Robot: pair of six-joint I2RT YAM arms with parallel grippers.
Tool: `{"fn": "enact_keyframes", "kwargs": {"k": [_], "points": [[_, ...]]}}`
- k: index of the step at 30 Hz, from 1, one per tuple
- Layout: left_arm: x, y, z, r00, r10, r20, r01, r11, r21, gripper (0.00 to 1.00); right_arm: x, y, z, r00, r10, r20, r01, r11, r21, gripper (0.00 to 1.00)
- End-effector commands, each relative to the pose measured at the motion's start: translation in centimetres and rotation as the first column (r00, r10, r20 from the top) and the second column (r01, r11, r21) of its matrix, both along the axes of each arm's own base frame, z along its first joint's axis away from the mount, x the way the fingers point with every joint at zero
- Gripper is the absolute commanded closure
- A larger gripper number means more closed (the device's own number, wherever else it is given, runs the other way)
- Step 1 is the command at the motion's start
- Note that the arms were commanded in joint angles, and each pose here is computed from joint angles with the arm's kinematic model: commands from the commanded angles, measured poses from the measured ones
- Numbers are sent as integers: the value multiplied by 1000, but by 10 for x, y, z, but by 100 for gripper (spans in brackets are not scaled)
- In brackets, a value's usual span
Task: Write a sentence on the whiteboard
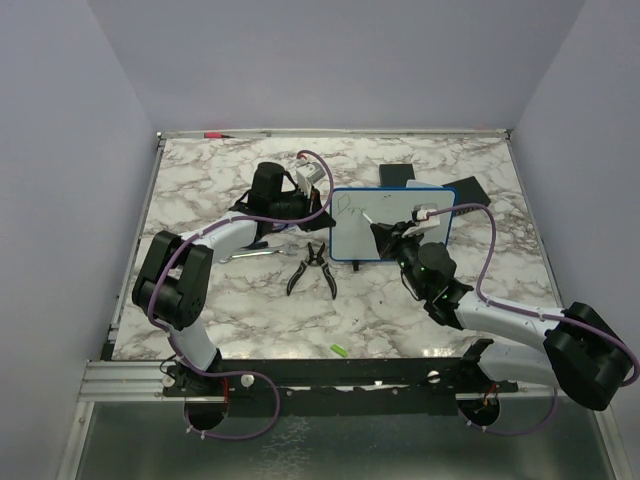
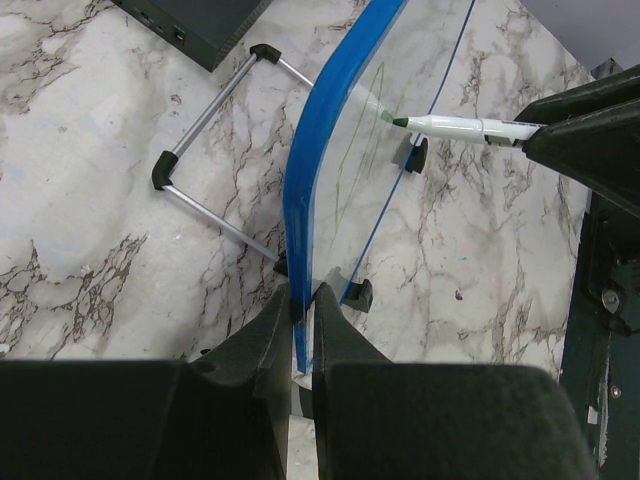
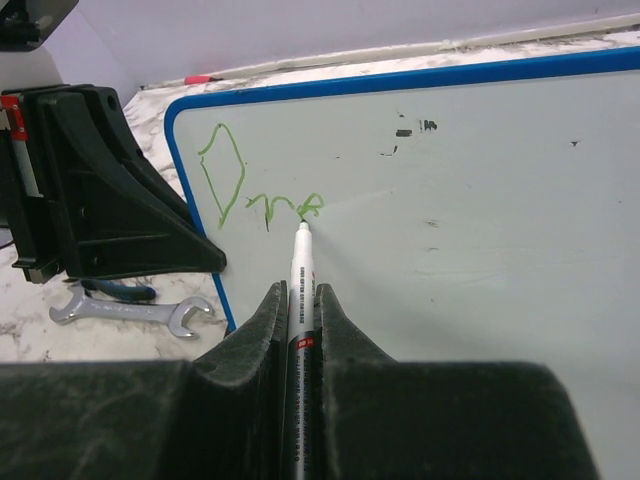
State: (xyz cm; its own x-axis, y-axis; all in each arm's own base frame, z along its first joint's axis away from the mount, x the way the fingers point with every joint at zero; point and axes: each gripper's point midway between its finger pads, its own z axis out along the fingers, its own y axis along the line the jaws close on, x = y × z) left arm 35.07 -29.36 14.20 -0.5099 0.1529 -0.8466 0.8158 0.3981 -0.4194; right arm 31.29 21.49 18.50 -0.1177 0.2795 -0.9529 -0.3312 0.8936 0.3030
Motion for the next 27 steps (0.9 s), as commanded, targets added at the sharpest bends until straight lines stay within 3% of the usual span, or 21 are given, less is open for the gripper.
{"fn": "enact_keyframes", "kwargs": {"k": [1, 27], "points": [[-2, 1, -12, 1000, 14, -12, -14, 999, 50, 100, 2, -15, -10, 997, -70, -21, 70, 997, -24, 99], [-2, 1, -12, 1000, 15, -12, -14, 999, 49, 100, 3, -27, -14, 990, -136, -41, 135, 990, -29, 99]]}}
